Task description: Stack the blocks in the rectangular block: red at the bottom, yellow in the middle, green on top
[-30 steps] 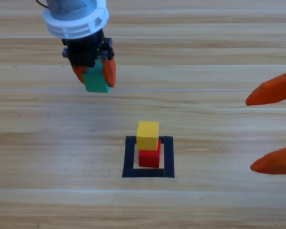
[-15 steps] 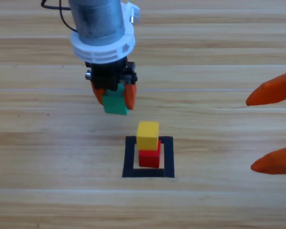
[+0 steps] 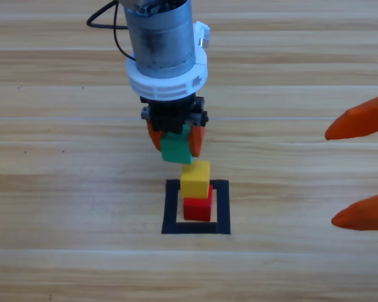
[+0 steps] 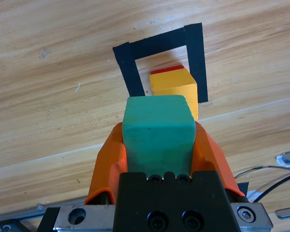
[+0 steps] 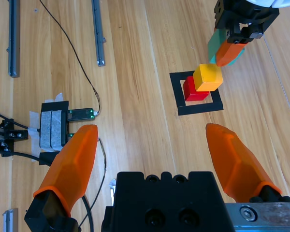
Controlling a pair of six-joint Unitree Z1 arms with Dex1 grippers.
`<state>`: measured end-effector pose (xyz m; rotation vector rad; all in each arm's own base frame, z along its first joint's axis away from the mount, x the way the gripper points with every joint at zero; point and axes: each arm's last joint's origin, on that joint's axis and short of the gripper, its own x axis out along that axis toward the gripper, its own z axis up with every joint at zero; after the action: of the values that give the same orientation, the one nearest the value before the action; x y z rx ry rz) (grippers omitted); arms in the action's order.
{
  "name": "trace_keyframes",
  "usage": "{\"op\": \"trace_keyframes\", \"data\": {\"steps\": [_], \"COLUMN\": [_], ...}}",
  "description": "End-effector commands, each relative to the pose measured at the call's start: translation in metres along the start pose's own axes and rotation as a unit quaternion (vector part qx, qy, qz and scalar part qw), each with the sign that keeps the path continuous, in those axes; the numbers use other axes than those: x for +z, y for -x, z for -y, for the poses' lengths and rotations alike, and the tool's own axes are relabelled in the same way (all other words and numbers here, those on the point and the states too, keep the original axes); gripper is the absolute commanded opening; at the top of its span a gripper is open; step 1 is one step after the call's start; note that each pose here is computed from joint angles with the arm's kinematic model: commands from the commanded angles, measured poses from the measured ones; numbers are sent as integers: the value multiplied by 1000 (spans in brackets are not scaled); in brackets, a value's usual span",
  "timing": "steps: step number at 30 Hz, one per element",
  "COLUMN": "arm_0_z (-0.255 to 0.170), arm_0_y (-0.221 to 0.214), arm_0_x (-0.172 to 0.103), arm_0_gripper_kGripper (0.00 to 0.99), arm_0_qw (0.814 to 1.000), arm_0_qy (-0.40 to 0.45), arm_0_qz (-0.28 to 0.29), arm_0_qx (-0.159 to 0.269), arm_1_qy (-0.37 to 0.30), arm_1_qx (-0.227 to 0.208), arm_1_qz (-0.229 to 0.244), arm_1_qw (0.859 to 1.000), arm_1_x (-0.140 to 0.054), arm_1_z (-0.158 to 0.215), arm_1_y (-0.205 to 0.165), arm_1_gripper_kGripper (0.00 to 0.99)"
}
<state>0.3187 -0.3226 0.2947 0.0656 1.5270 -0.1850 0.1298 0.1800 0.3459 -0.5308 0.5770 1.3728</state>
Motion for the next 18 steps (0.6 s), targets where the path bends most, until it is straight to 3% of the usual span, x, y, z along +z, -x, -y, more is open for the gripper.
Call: {"op": "trace_keyframes", "data": {"steps": [1, 18], "arm_0_z": [17, 28], "arm_0_y": [-25, -33], "arm_0_x": [-4, -7], "arm_0_gripper_kGripper": [0, 0], "arm_0_qw": [1000, 999], "arm_0_qy": [-8, -9], "arm_0_qz": [-23, -27], "arm_0_qx": [17, 19], "arm_1_qy": [0, 1], "arm_1_qx": [30, 29], "arm_1_qz": [-16, -16], "arm_1_qw": [999, 999], "arm_1_x": [0, 1], "arm_1_z": [-2, -2], "arm_1_y": [-13, -13], "arm_1_gripper_kGripper": [989, 989]}}
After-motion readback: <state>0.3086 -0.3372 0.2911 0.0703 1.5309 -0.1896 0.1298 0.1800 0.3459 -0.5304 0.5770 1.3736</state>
